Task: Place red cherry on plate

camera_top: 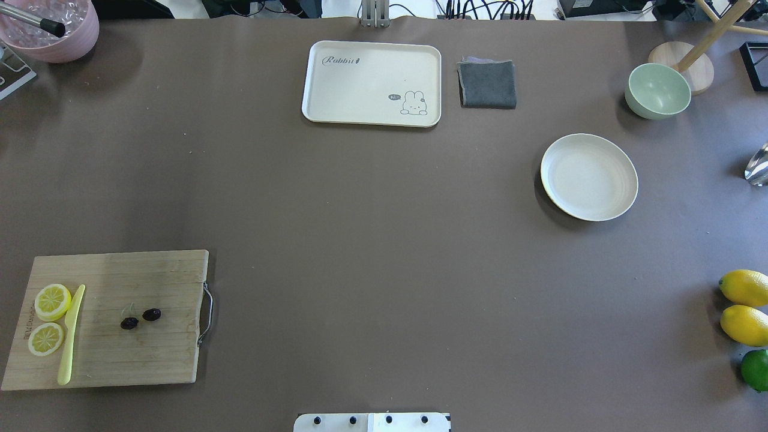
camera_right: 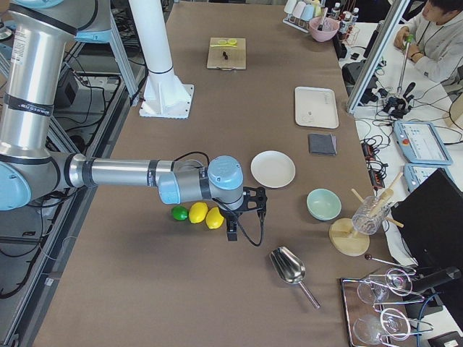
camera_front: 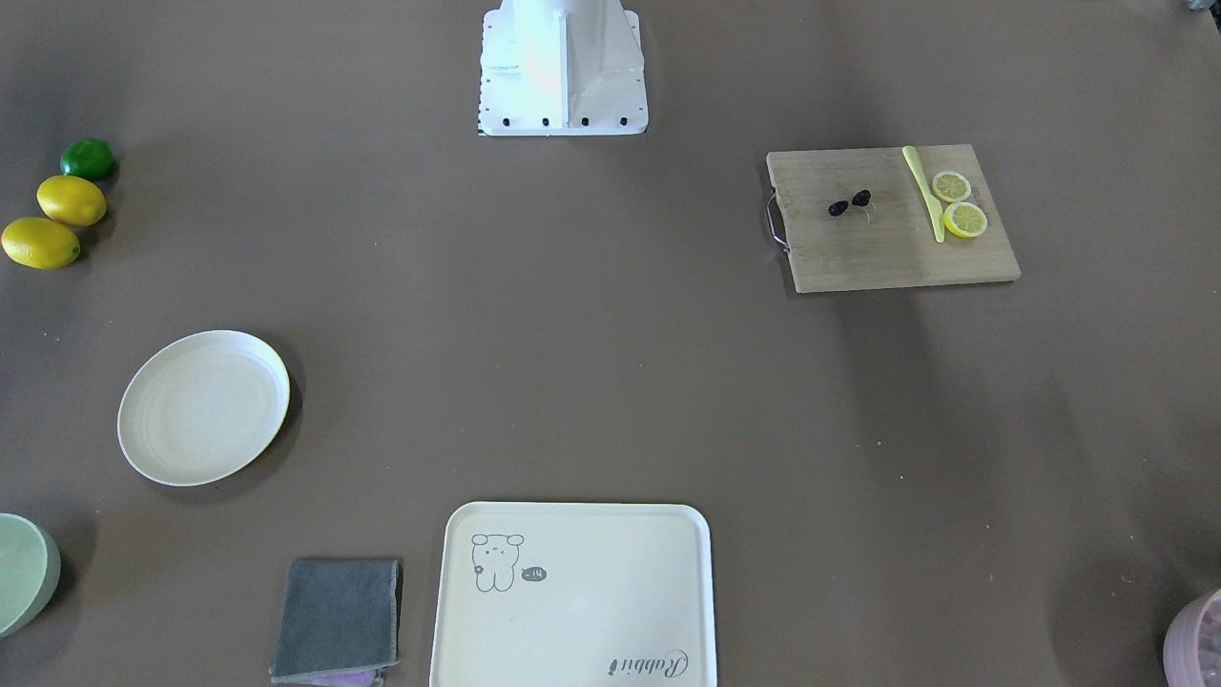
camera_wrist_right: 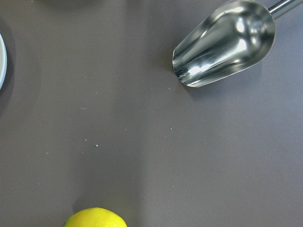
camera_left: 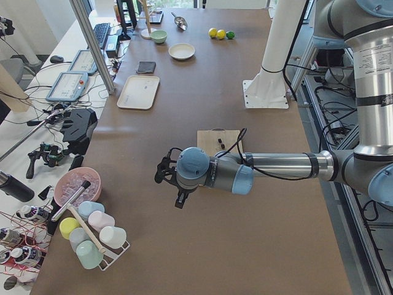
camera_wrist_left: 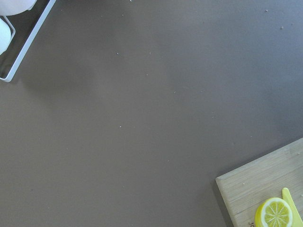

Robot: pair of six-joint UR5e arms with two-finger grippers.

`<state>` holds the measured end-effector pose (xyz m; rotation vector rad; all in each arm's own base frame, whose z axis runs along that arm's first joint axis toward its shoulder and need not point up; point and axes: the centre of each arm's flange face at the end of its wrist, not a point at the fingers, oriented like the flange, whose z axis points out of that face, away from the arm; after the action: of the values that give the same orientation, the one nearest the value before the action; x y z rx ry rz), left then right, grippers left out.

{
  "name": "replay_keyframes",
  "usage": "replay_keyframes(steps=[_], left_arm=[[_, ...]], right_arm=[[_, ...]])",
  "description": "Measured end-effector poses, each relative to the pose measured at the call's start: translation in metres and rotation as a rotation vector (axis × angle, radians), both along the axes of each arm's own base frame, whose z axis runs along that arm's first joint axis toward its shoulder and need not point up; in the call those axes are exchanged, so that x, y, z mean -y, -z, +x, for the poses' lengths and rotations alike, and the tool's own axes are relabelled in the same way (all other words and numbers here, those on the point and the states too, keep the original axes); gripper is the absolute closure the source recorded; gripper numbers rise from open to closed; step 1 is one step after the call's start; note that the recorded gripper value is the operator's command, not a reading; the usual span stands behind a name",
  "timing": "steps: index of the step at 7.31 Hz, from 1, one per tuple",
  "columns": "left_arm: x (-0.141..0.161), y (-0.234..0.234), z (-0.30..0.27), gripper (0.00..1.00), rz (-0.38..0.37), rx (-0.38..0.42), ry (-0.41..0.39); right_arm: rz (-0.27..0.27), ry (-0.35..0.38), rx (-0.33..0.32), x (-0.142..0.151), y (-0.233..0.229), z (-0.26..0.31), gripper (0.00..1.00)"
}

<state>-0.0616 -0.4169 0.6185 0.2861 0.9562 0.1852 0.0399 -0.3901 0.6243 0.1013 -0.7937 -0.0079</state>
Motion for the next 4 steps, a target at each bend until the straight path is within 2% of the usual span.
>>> replay_keyframes(steps=[2,4], left_arm=[[-0.008,-0.007,-0.002,0.02,0.003,0.037,0.026],[-0.017,-0.013,-0.002,0.02,-0.005,0.039,0.035]], right_arm=[[0.020,-0.001,0.002,-0.002,-0.004,0.000,0.00],[0.038,0.004,0.022,-0.003,-0.007,-0.002,0.00]])
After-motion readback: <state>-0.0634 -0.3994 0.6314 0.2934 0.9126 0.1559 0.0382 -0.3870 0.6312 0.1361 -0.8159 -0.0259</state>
